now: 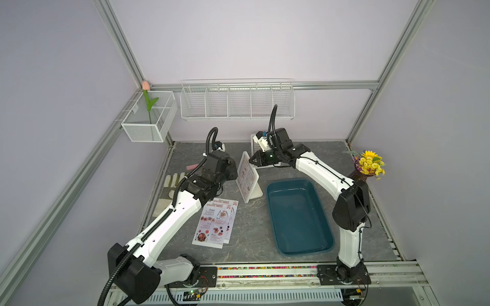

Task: Replace the menus in the menu holders
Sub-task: Insert the menu into the menu holder, then adjust the menu holder at the center of the board.

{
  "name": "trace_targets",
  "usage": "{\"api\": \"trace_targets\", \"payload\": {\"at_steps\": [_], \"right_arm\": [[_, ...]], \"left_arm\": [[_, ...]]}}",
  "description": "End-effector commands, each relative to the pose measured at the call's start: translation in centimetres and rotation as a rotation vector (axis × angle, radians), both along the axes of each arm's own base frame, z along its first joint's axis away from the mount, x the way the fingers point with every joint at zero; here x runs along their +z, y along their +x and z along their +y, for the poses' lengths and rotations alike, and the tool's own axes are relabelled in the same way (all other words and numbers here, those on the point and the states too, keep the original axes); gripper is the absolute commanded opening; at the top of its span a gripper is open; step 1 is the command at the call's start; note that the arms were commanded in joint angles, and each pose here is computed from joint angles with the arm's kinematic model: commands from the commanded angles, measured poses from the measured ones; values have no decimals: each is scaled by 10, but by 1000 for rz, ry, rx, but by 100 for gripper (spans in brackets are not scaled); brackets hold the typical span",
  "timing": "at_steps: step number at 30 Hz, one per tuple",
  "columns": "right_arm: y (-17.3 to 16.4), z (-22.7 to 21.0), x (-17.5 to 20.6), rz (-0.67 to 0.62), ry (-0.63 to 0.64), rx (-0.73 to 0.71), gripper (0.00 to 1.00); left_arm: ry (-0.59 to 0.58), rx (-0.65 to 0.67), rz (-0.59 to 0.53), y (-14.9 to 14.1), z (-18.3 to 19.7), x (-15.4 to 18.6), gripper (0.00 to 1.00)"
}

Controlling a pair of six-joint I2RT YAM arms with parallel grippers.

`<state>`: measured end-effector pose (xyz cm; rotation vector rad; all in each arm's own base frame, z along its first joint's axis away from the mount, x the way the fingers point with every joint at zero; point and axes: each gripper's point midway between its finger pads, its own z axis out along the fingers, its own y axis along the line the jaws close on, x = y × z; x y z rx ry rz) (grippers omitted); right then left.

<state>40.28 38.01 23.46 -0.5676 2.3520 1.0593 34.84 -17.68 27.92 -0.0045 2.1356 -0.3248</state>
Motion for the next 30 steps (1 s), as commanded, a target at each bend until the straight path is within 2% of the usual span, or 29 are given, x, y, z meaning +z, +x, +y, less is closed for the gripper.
{"api": "trace_targets", "payload": {"at_steps": [1,6,15,21,25,30], "right_arm": [[-5,-8,30,-59,29,-6,19],[-15,-16,31,-80,25,0,43],[-52,-35,7,-112,-78,43,73],[-61,-28,-11,-125,-130,63,76],[-57,-20,-20,-143,-161,70,73],[-51,-12,-27,-154,-186,83,51]], "left_arm": [[1,16,-12,-3,4,3,56],[6,34,-38,-2,8,7,57],[36,55,-49,5,18,14,67],[38,56,-46,8,17,14,71],[46,68,-49,6,21,16,71],[60,79,-54,5,26,19,71]]}}
